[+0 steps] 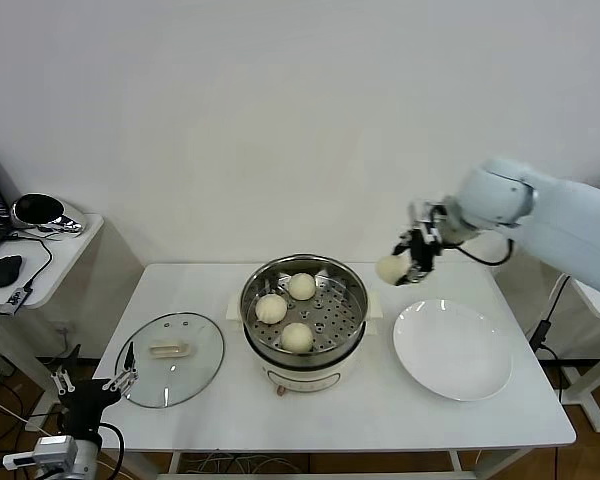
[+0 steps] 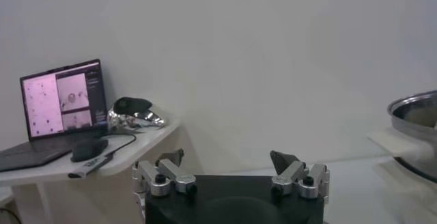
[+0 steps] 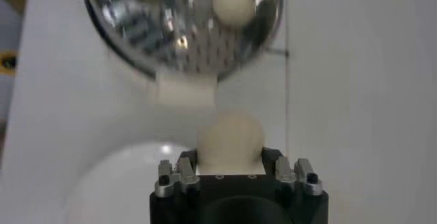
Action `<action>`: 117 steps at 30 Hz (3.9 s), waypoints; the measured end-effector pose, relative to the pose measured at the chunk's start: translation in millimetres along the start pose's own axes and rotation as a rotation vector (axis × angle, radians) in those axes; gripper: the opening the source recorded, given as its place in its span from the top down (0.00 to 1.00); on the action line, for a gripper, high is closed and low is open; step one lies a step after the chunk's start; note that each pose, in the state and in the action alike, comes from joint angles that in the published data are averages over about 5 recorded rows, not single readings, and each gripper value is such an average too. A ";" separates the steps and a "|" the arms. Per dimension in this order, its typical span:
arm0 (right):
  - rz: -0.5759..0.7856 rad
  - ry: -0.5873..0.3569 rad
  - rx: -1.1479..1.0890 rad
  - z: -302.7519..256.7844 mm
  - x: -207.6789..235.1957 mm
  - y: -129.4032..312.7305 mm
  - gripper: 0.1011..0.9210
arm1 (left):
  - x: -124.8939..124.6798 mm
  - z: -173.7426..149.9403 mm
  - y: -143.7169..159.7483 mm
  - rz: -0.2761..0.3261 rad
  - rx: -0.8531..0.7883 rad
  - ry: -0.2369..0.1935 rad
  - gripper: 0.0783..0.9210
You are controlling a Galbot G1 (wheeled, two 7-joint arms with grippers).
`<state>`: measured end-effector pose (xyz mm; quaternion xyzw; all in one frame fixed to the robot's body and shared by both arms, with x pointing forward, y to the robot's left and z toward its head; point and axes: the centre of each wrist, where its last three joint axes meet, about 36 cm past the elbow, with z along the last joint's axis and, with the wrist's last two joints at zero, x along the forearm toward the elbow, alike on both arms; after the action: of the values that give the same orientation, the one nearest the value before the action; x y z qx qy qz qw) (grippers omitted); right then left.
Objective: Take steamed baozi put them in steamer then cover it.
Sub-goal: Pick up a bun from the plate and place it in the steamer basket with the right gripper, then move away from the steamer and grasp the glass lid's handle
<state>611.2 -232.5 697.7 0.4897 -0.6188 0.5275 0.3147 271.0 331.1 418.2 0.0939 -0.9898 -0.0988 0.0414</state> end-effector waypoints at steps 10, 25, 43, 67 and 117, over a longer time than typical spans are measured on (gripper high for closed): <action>-0.050 0.019 -0.020 -67.0 -51.8 2.6 0.40 | 2.7 0.2 3.9 -0.011 0.004 0.004 0.12; -0.074 0.093 -0.037 -89.6 -121.8 9.6 0.40 | 3.2 -0.4 4.1 -0.016 0.006 0.003 0.12; -0.072 0.092 -0.046 -92.5 -125.5 10.6 0.13 | -0.1 1.5 5.1 -0.014 -0.001 0.003 0.12; 0.515 -0.641 -0.293 28.2 -79.5 103.4 0.12 | 1.1 9.9 -4.7 -0.044 0.024 0.008 0.12; 1.386 -0.410 -1.083 219.5 -142.4 470.5 0.12 | -135.5 148.1 25.7 0.267 -1.406 -0.241 0.12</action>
<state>243.7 -421.4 352.7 -0.1241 -0.9827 0.1376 -0.0028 384.2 410.0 270.1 -0.0880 -0.6929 -0.7156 -0.0059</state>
